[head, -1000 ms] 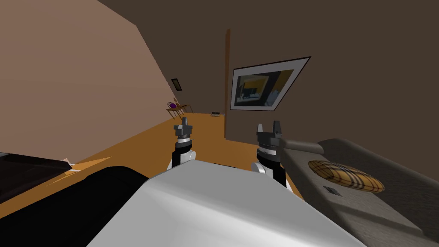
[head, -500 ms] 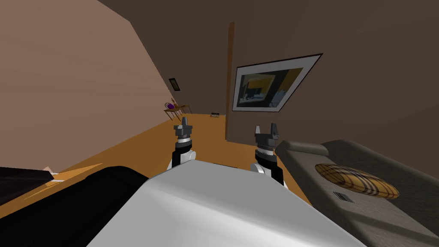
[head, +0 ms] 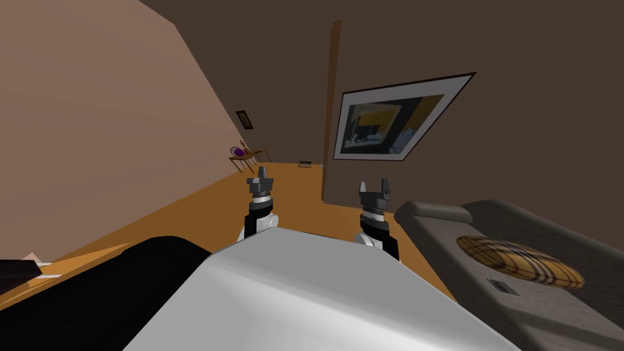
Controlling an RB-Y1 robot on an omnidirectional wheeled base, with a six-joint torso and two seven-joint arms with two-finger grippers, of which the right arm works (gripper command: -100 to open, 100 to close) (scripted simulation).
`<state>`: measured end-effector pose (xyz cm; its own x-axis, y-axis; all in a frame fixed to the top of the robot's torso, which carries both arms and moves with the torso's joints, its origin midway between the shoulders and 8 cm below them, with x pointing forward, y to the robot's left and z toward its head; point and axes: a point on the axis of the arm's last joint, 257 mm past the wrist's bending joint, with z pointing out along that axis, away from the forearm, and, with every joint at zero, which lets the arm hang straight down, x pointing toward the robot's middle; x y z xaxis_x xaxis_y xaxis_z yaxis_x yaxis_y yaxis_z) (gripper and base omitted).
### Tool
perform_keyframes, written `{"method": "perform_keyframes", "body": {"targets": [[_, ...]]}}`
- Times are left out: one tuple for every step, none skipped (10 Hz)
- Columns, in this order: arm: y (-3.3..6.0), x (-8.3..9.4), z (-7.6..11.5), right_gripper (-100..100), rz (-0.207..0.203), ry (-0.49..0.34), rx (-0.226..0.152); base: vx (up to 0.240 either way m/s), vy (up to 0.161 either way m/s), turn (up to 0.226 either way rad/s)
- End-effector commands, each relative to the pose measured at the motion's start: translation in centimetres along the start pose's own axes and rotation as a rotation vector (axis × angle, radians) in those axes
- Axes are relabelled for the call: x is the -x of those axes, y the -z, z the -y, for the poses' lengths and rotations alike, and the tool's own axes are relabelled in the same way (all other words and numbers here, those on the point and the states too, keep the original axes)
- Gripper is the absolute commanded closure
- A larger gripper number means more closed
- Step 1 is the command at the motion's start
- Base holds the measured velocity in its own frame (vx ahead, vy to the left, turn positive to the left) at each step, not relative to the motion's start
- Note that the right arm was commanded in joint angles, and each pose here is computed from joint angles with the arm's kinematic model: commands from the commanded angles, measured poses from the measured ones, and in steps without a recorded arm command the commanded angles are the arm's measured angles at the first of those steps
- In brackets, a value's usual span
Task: Push the door open
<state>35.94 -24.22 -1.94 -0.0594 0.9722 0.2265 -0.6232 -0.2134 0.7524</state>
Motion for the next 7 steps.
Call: {"method": "perform_keyframes", "body": {"targets": [[0.46, 0.4, 0.8, -100, 0.013, -0.028, -0.018, 0.132, 0.141, -0.052], [0.71, 0.6, 1.3, -100, 0.021, -0.046, -0.029, 0.146, 0.147, -0.05], [0.99, 0.8, 1.9, -100, 0.031, -0.066, -0.042, 0.13, 0.131, -0.062], [1.3, 1.0, 2.5, -100, 0.044, -0.088, -0.056, 0.139, 0.131, -0.075], [1.63, 1.2, 3.1, -100, 0.056, -0.109, -0.069, 0.159, 0.163, -0.072], [1.97, 1.5, 3.7, -100, 0.069, -0.131, -0.083, 0.144, 0.162, -0.075], [2.33, 1.7, 4.3, -100, 0.082, -0.151, -0.097, 0.145, 0.158, -0.058]]}}
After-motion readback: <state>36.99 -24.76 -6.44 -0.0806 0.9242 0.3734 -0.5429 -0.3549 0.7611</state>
